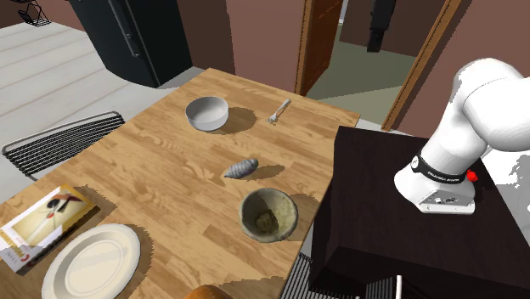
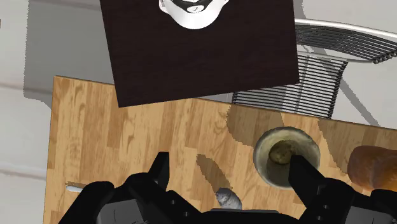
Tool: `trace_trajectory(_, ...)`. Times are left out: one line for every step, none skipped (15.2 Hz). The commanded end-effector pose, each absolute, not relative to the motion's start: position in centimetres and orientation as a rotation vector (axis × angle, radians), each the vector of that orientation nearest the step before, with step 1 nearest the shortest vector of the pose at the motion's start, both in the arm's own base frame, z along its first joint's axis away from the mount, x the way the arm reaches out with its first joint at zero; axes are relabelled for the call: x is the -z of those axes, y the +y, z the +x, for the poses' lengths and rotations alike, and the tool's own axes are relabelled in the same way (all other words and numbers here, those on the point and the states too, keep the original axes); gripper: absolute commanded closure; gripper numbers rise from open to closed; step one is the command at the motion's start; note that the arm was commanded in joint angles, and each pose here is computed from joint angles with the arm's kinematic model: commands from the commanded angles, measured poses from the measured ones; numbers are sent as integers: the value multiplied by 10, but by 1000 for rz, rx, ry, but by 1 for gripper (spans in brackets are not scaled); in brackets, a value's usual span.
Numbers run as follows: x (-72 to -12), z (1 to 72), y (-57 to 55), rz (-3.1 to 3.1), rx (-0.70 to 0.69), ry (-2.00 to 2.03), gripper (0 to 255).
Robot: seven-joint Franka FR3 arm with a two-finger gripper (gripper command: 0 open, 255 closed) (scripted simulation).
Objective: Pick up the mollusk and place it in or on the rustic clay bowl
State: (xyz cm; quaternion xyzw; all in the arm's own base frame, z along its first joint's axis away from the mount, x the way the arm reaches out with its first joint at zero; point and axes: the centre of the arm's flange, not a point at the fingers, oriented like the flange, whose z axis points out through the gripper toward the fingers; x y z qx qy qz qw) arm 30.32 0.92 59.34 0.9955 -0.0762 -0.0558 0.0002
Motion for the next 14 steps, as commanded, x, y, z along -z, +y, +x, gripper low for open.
trace_trajectory(-593, 303, 9, 3127, 175, -239, 0)
trace_trajectory(-583, 312, 8, 3129, 179, -232, 0)
trace_trajectory(-573, 320, 7, 3130, 182, -224, 0)
trace_trajectory(-562, 329, 7, 3132, 186, -216, 0)
trace_trajectory(-552, 337, 6, 3134, 189, -208, 0)
trace_trajectory(-542, 346, 5, 3135, 192, -201, 0)
trace_trajectory(-531, 354, 5, 3137, 196, -193, 0)
trace_trajectory(-521, 363, 4, 3138, 199, -185, 0)
trace_trajectory(-510, 371, 4, 3140, 203, -177, 0)
trace_trajectory(-500, 380, 3, 3141, 206, -169, 0)
trace_trajectory(-489, 388, 3, 3142, 210, -162, 0)
trace_trajectory(-479, 397, 2, 3144, 213, -154, 0)
trace_trajectory(-468, 405, 2, 3145, 217, -146, 0)
trace_trajectory(-458, 413, 2, 3147, 220, -138, 0)
